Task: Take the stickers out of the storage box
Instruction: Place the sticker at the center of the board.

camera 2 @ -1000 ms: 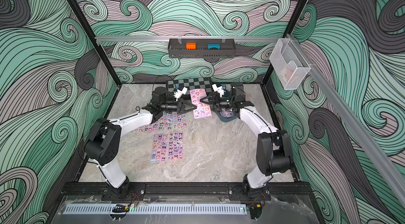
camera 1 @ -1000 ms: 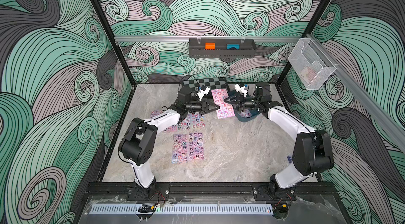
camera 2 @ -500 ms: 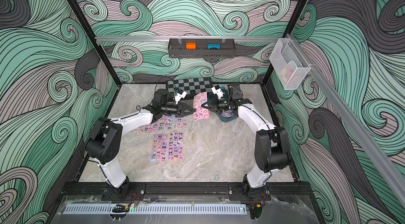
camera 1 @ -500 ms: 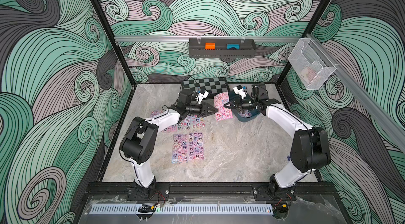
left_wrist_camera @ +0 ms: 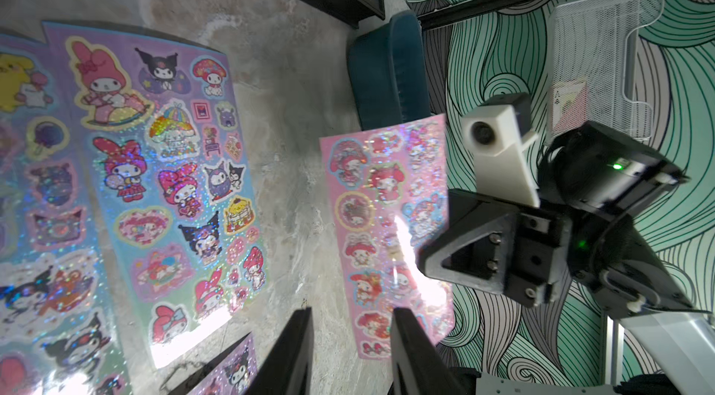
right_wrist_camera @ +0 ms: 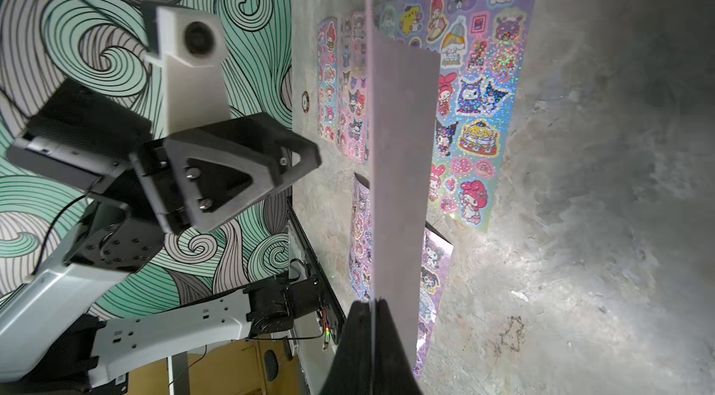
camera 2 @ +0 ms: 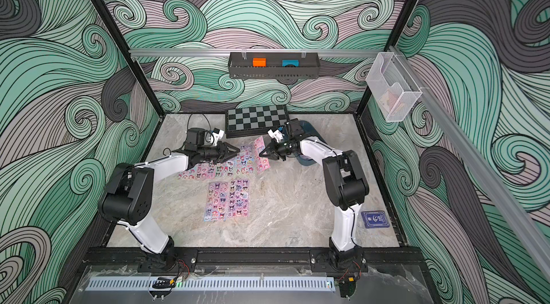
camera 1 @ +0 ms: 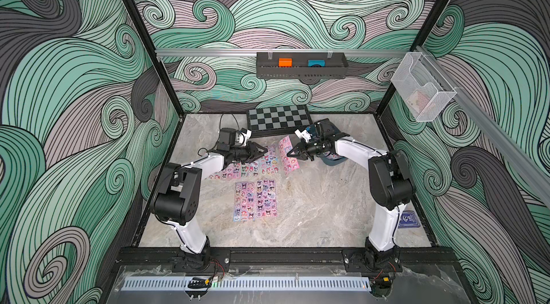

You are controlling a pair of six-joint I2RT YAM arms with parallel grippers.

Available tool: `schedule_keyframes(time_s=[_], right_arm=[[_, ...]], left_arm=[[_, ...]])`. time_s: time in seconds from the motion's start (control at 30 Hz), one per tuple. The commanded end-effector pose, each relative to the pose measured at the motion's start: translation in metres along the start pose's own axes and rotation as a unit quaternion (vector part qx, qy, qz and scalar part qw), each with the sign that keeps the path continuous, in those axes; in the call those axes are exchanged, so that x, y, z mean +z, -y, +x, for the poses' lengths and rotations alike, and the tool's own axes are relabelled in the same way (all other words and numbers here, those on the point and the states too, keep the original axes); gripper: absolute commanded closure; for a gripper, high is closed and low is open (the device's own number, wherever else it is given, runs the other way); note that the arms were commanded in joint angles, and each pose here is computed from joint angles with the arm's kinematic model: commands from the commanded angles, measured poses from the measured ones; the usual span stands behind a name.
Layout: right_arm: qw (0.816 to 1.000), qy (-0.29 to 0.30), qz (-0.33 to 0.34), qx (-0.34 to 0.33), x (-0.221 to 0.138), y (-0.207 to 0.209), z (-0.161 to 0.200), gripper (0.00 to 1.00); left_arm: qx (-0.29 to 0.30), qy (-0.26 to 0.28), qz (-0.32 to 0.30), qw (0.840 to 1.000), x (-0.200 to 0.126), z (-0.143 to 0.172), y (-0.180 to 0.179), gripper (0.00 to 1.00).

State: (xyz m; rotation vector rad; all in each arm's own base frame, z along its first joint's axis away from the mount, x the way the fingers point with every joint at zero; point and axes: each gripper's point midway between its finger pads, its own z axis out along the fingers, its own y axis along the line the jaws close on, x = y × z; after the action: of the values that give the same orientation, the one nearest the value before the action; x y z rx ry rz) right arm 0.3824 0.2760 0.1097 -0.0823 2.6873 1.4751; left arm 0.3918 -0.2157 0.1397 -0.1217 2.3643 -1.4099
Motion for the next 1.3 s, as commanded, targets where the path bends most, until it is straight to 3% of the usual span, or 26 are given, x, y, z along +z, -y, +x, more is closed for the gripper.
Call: schedule_keyframes(time_s=[0.0,0.17,0.37,1.03,1.27], right_arm=[[0.999,0.022,0.039,0.001,-0.002,0.027,-0.017,0.92],[0.995,0.019,0.092,0.034,-0.003,0.080,-0.022,0.90],[0.987,-0.003,0.154,0.041,-0.004,0.109,-0.009,0.86],[0.983,-0.003,0.181,0.021,0.029,0.104,-0.043,0.85],[0.982,-0.008,0.188,0.023,0.032,0.110,-0.044,0.80]], left_arm=[[0.039,0.024,0.019,0.999,-0.011,-0.011,0.028,0.62],[0.051,0.021,0.023,0.998,-0.013,-0.011,0.033,0.62],[0.052,0.018,0.033,0.998,-0.013,-0.012,0.039,0.62],[0.062,0.017,0.044,0.997,-0.016,-0.010,0.048,0.62],[0.068,0.016,0.042,0.997,-0.017,-0.010,0.049,0.62]])
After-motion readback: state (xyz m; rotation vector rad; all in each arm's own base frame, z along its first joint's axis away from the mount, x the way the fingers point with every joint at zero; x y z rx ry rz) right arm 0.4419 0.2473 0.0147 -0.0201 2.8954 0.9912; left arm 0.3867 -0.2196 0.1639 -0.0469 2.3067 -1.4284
